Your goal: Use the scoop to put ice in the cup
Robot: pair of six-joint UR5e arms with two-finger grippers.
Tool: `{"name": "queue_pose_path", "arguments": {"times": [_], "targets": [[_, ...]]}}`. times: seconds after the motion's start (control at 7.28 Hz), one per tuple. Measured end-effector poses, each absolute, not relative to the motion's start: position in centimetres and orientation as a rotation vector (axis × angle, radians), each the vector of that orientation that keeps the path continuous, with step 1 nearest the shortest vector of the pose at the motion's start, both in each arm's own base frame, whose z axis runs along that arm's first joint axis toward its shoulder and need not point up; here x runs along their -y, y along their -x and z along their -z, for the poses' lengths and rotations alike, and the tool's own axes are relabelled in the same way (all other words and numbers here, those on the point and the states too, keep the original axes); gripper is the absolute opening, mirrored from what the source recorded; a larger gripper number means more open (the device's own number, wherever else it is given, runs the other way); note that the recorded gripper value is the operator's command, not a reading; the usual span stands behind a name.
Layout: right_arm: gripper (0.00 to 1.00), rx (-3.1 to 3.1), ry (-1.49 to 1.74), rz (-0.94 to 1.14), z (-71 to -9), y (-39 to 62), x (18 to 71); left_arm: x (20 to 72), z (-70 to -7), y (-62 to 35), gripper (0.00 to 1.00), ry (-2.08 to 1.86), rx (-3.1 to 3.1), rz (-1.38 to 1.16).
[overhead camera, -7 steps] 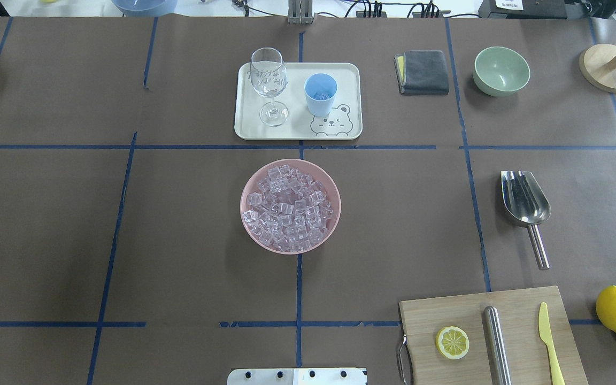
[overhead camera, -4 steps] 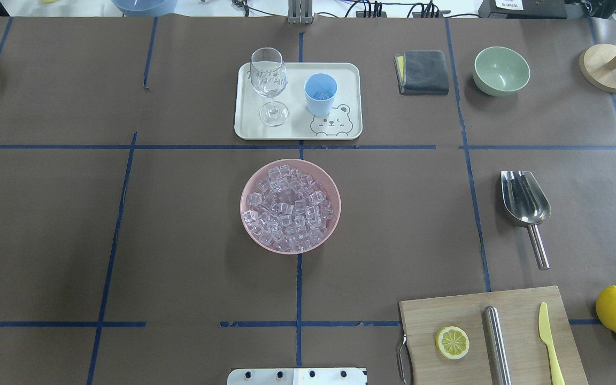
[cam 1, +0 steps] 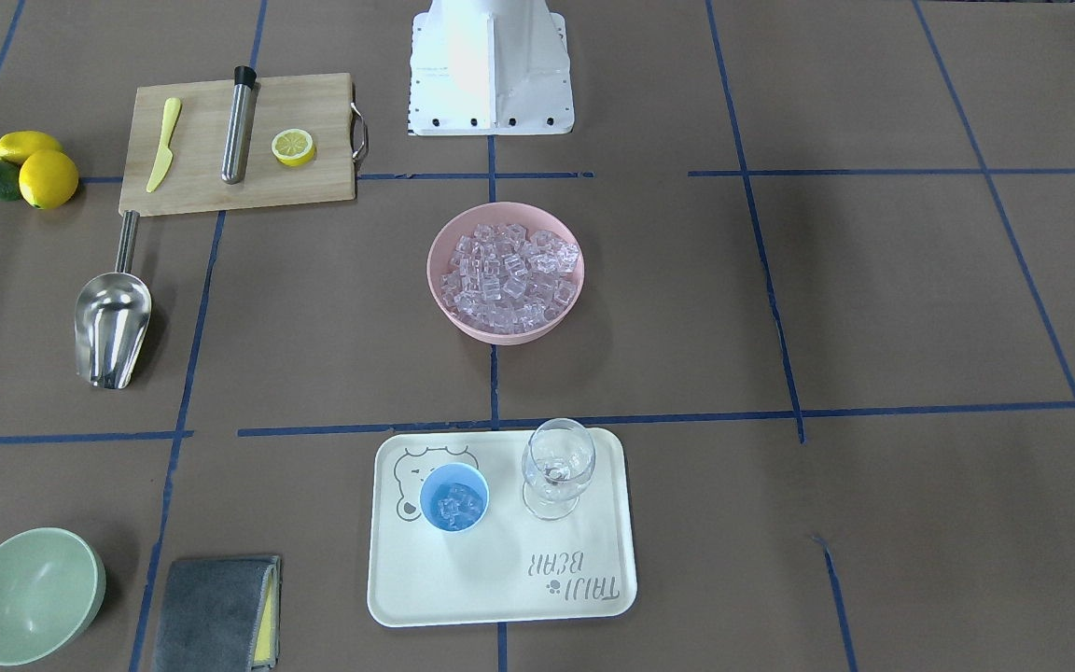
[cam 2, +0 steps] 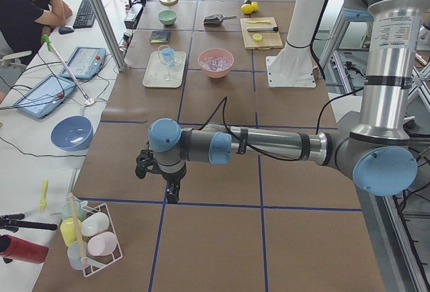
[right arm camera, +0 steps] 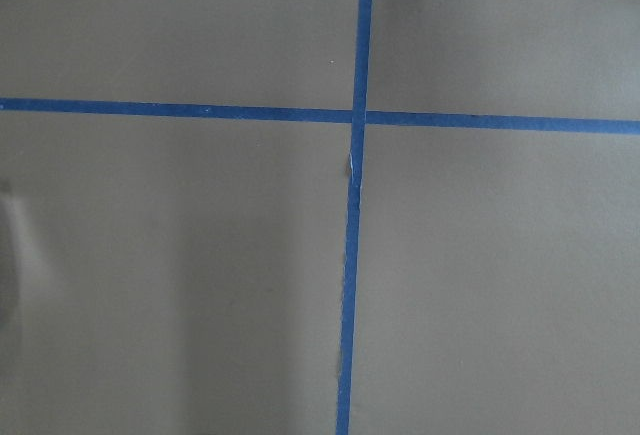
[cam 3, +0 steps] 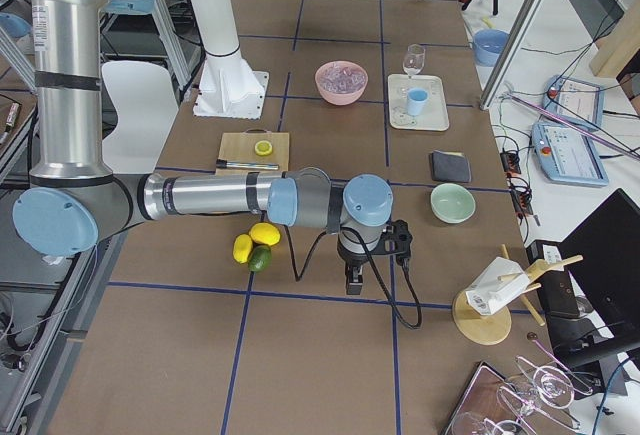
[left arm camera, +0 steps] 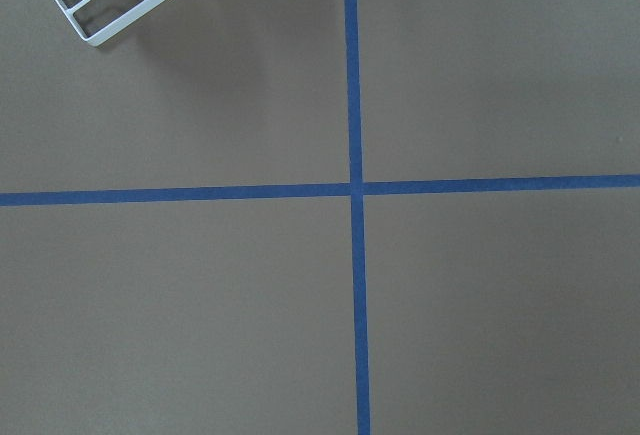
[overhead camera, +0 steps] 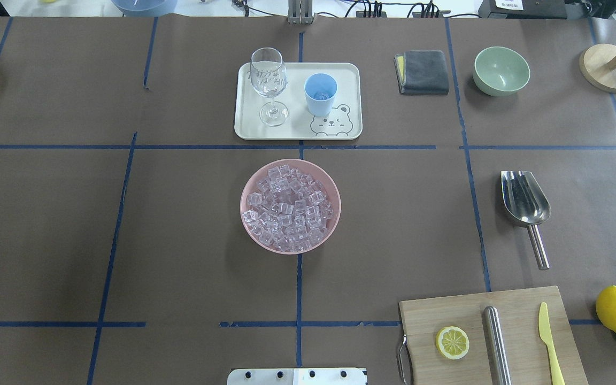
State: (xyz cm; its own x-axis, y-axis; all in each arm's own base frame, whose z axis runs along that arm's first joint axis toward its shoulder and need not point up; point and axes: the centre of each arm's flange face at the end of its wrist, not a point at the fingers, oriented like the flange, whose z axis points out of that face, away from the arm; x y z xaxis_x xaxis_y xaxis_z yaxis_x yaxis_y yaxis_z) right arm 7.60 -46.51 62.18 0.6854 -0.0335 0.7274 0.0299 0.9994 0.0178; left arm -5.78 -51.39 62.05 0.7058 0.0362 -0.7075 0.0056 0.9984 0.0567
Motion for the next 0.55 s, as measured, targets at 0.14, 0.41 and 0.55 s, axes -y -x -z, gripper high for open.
{"name": "queue_pose_path", "arguments": {"times": [0.14, 0.41, 0.55], "targets": [[1.0, 0.815, -0.011, 0.032, -62.3, -7.86, 46.48, 51.46, -62.0, 5.78, 1.0, -0.057, -0.787, -0.017], [1.0, 0.814, -0.027, 0.031, -62.26, -8.17, 46.54, 51.62, -61.86, 5.77, 1.0, -0.059, -0.787, -0.018], [1.0, 0.813, -0.03, 0.032, -62.24, -8.2, 46.57, 51.73, -61.76, 5.77, 1.0, -0.061, -0.787, -0.019]]}}
